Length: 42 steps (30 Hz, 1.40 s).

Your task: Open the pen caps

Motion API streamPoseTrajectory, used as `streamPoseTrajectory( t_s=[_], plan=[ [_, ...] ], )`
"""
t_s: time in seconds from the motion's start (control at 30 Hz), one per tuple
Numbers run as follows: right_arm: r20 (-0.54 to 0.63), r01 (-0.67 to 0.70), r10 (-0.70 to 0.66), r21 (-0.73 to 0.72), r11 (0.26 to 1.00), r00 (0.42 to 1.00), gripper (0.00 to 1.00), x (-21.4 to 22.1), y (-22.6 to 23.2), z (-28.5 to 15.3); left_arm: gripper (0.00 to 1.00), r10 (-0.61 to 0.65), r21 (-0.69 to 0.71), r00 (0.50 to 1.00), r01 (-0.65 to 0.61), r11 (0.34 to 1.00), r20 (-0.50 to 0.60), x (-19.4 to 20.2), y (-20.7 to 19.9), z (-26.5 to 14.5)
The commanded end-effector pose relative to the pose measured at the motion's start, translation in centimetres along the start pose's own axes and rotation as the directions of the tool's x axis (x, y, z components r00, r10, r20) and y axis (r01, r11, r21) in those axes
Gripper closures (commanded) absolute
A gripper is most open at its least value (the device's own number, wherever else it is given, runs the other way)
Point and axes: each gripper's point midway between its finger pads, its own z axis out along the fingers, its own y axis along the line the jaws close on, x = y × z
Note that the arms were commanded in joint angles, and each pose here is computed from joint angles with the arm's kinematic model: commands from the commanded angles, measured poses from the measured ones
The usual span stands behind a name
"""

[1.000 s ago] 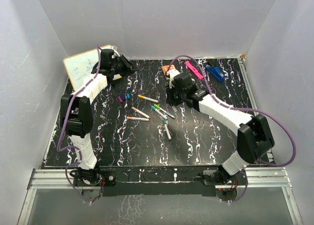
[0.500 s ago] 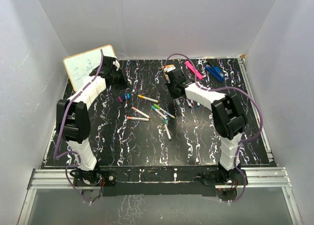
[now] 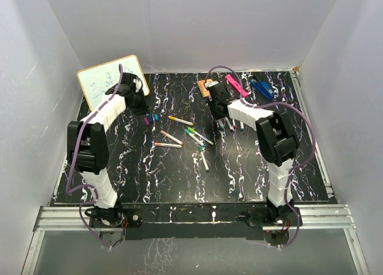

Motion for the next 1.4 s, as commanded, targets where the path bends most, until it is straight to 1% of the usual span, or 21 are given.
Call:
streamPoseTrajectory(
  t_s=[0.0, 0.27, 0.5, 0.57, 0.63, 0.7, 0.8, 0.87, 0.9, 1.0, 1.1, 1.23, 1.37],
  plan=[
    [0.087, -0.014, 0.015, -0.009, 1.000, 0.996, 1.00, -3.2, -0.4, 0.5, 1.00, 0.023, 0.005, 1.000, -0.023, 1.000, 0.007, -1.3, -0.6, 0.2],
    [0.077, -0.028, 0.030, -0.026, 0.999, 0.997, 1.00, -3.1, -0.7, 1.8, 1.00, 0.027, 0.032, 1.000, -0.027, 0.999, 0.007, -2.8, -2.2, 1.8],
    [0.079, -0.041, 0.044, -0.045, 0.998, 0.996, 1.00, -3.3, -0.9, 2.4, 1.00, 0.054, 0.028, 0.998, -0.053, 0.998, -0.032, -2.3, -3.7, 4.7],
    [0.080, -0.042, 0.045, -0.050, 0.998, 0.996, 0.96, -3.4, -0.9, 2.4, 1.00, 0.064, 0.028, 0.997, -0.063, 0.998, -0.038, -2.2, -4.3, 5.4],
    [0.082, -0.042, 0.047, -0.058, 0.997, 0.996, 0.88, -3.5, -0.8, 2.3, 1.00, 0.077, 0.022, 0.996, -0.076, 0.997, -0.049, -1.8, -4.8, 6.2],
    [0.083, -0.043, 0.049, -0.065, 0.997, 0.995, 0.76, -3.6, -0.6, 2.2, 1.00, 0.087, 0.014, 0.994, -0.086, 0.996, -0.062, -1.3, -5.0, 6.9],
    [0.091, -0.047, 0.053, -0.067, 0.997, 0.994, 0.67, -3.9, -0.6, 2.0, 1.00, 0.088, 0.005, 0.993, -0.088, 0.996, -0.072, -0.8, -5.0, 7.6],
    [0.099, -0.048, 0.054, -0.068, 0.997, 0.994, 0.58, -4.2, -0.7, 1.8, 1.00, 0.089, -0.004, 0.993, -0.089, 0.996, -0.075, -0.5, -4.8, 7.9],
    [0.104, -0.047, 0.054, -0.069, 0.997, 0.993, 0.55, -4.3, -0.7, 1.7, 1.00, 0.089, -0.008, 0.993, -0.090, 0.996, -0.076, -0.4, -4.7, 8.0],
    [0.136, -0.047, 0.060, -0.097, 0.994, 0.989, 0.50, -5.5, -0.3, 0.6, 1.00, 0.090, -0.015, 0.993, -0.092, 0.996, -0.079, -0.2, -4.5, 8.2],
    [0.204, -0.027, 0.057, -0.146, 0.989, 0.977, 0.46, -7.3, 0.4, -1.1, 1.00, 0.093, -0.027, 0.992, -0.096, 0.995, -0.083, 0.1, -4.2, 8.4],
    [0.282, 0.063, -0.001, -0.214, 0.975, 0.960, 0.39, -9.3, 2.9, -3.1, 1.00, 0.097, -0.043, 0.991, -0.101, 0.994, -0.092, 0.6, -3.8, 8.7],
    [0.306, 0.149, -0.069, -0.247, 0.957, 0.950, 0.38, -10.4, 5.6, -3.5, 0.98, 0.097, -0.055, 0.991, -0.102, 0.993, -0.098, 0.9, -3.3, 9.1]
  ],
)
